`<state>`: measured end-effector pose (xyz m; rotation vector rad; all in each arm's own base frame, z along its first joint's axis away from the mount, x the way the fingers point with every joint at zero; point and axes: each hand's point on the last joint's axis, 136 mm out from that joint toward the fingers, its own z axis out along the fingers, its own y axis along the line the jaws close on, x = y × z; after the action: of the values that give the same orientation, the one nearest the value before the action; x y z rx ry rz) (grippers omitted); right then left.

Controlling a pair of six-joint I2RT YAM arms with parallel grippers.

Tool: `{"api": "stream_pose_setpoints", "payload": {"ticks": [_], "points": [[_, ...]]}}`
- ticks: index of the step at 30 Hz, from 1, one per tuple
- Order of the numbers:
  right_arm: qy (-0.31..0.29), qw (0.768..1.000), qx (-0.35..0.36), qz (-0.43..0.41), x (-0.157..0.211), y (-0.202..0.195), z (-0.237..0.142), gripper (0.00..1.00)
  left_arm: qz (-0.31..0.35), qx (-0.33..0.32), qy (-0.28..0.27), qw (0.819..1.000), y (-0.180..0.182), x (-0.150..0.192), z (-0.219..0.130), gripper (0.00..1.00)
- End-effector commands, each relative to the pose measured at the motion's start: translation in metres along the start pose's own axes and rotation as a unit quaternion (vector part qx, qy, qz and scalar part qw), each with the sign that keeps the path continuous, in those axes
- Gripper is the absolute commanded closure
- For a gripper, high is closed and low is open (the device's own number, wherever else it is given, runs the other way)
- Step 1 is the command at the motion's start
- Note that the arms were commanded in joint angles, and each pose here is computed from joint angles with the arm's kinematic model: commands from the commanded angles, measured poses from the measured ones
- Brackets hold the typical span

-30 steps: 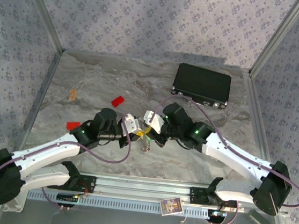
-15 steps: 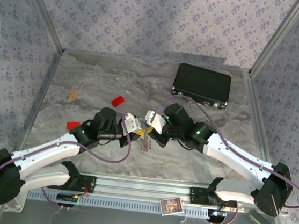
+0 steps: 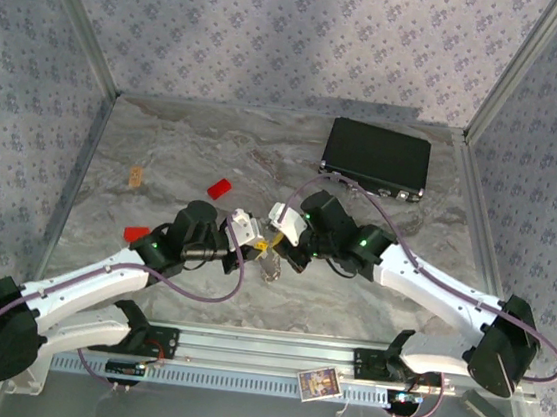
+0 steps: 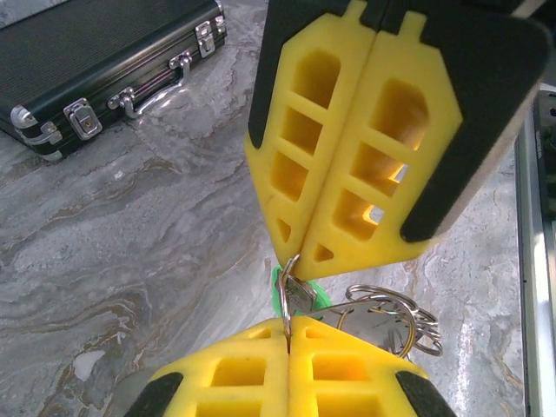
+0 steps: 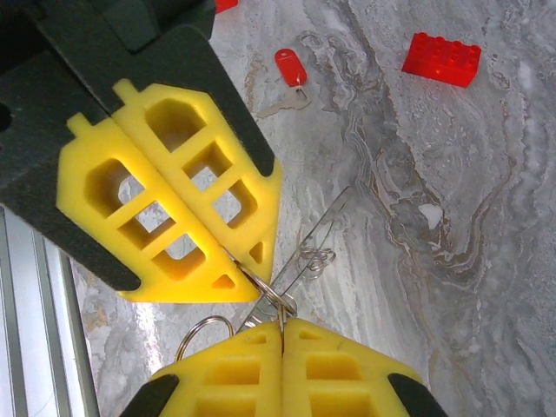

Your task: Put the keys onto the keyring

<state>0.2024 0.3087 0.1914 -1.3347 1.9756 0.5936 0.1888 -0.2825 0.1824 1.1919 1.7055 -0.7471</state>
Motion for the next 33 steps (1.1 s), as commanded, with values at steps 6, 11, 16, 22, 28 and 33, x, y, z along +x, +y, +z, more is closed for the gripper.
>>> {"api": "stream_pose_setpoints", "payload": {"ticks": [6, 11, 16, 22, 28, 33], "points": [[-0.018, 0.998, 0.020, 0.054, -0.016, -0.017, -0.008, 1.00, 0.021, -0.016, -0.055, 0.998, 0.001, -0.025, -0.010, 1.00], [-0.020, 0.998, 0.001, 0.057, -0.016, -0.011, -0.007, 1.00, 0.020, -0.021, -0.058, 0.998, 0.003, -0.026, -0.010, 1.00], [-0.050, 0.999, -0.014, 0.012, -0.024, -0.001, -0.014, 1.00, 0.006, -0.022, -0.063, 0.998, 0.004, -0.026, -0.008, 1.00], [-0.076, 0.991, 0.065, -0.091, -0.021, -0.016, -0.026, 1.00, -0.036, -0.018, -0.075, 0.996, 0.004, -0.027, -0.006, 1.00], [-0.014, 0.979, 0.106, -0.175, 0.003, -0.026, -0.019, 1.00, -0.066, -0.014, -0.073, 0.995, 0.003, -0.025, -0.006, 1.00], [-0.032, 0.979, 0.083, -0.181, -0.004, -0.014, -0.018, 1.00, -0.076, -0.011, -0.074, 0.994, 0.003, -0.025, -0.005, 1.00]]}}
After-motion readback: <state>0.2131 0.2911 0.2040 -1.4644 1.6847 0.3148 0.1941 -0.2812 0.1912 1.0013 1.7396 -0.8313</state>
